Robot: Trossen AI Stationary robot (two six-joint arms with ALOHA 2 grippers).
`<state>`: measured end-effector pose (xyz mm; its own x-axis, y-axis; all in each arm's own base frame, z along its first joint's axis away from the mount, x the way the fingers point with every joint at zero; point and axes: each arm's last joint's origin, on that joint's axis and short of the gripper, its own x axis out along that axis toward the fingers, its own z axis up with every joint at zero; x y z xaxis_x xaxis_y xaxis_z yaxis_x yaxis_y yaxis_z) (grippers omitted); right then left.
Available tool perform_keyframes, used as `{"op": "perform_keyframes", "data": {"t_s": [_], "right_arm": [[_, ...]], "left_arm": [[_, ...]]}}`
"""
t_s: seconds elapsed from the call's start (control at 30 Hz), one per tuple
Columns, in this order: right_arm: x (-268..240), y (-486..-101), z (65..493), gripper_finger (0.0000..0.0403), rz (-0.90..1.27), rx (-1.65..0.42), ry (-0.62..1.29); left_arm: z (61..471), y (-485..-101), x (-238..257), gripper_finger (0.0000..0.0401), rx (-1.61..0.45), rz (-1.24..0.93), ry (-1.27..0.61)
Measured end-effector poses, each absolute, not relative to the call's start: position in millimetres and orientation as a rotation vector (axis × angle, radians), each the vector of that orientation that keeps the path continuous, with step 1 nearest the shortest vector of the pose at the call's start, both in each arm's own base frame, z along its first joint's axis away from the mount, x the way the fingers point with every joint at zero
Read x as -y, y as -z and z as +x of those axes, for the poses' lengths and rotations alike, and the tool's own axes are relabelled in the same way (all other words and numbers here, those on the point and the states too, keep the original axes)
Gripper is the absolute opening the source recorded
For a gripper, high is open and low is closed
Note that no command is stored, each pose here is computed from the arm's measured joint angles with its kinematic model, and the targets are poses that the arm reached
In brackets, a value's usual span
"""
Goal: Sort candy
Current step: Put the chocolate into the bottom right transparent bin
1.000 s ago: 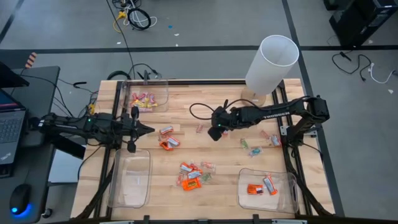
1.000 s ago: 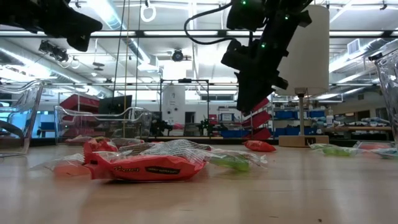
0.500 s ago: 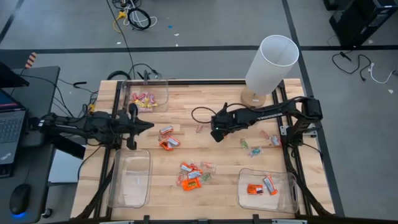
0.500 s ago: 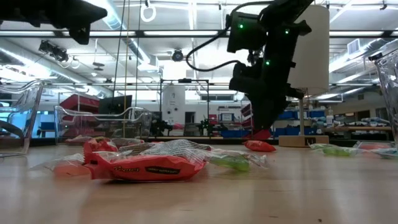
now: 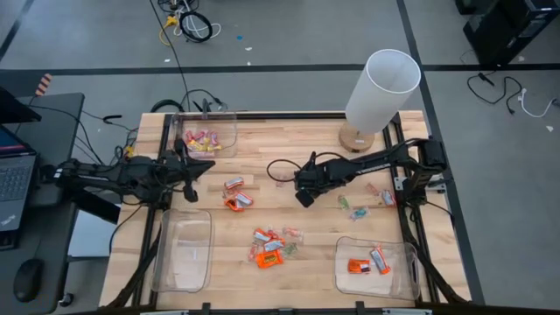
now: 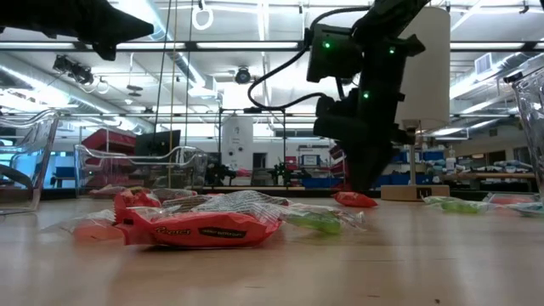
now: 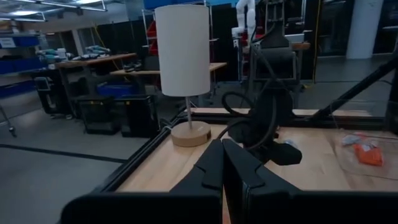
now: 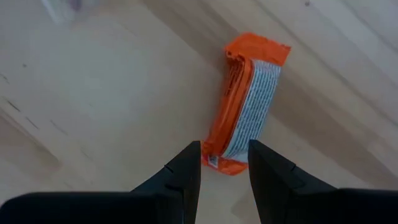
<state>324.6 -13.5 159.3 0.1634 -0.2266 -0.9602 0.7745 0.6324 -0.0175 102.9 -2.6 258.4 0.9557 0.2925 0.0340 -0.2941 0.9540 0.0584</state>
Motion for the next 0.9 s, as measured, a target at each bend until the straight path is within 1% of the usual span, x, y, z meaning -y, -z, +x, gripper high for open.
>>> {"op": "perform_keyframes", "data": {"t_s": [0.3, 0.6, 0.7, 0.9], "right_arm": [[16, -142, 333, 0.0119, 0.584, -1.208, 0.783], [16, -144, 331, 0.0117, 0.592, -1.211, 0.794], [16, -143, 330, 0.0108, 0.574, -1.225, 0.786], [14, -144, 330, 0.0073, 0.526, -1.248, 0.750]], "left_arm": [[103, -258, 2, 0.0001, 0.019, 0.065, -0.307], [103, -257, 1, 0.0001, 0.006, 0.068, -0.334], [103, -255, 1, 0.0001, -0.012, 0.060, -0.334], [105, -250, 2, 0.0001, -0.046, -0.014, -0.335]]}}
